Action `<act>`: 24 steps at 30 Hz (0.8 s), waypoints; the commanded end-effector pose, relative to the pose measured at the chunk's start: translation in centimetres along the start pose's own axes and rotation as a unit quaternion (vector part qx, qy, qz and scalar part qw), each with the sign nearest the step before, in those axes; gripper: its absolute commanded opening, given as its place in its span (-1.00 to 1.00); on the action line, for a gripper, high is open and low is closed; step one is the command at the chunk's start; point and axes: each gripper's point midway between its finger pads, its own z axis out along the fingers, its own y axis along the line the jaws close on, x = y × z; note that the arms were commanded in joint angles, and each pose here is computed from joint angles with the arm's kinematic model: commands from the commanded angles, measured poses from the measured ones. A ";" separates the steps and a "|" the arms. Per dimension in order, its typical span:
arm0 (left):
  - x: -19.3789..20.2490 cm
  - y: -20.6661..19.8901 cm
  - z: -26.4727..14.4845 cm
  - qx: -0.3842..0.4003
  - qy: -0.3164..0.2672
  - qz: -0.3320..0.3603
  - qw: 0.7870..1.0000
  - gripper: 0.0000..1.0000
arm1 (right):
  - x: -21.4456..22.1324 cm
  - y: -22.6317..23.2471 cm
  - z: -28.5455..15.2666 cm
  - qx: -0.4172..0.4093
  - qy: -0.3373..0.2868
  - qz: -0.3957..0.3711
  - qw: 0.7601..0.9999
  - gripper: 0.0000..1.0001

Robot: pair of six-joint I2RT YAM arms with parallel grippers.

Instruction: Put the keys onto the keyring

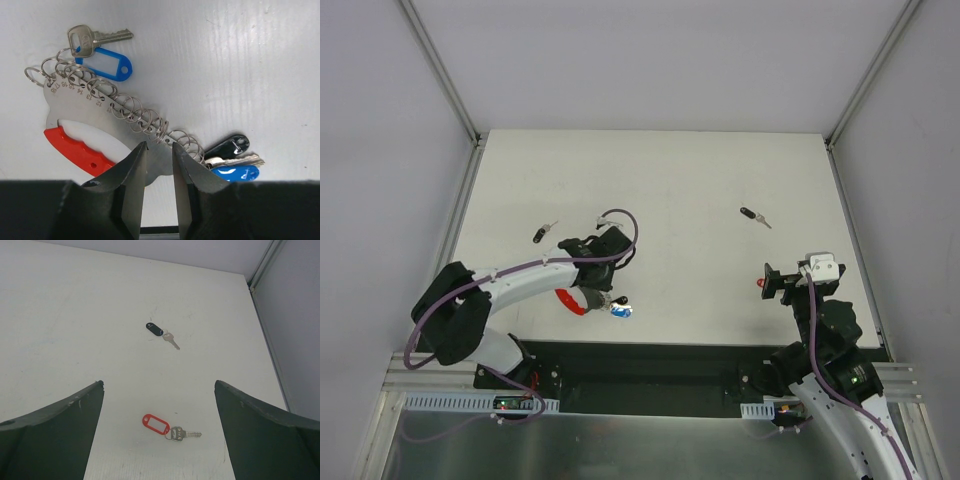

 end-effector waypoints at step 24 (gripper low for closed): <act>1.4 -0.3 1.3 -0.006 0.002 -0.023 1.000 -0.69 | -2.8 -1.2 -1.4 0.016 -0.078 0.033 0.996 0.92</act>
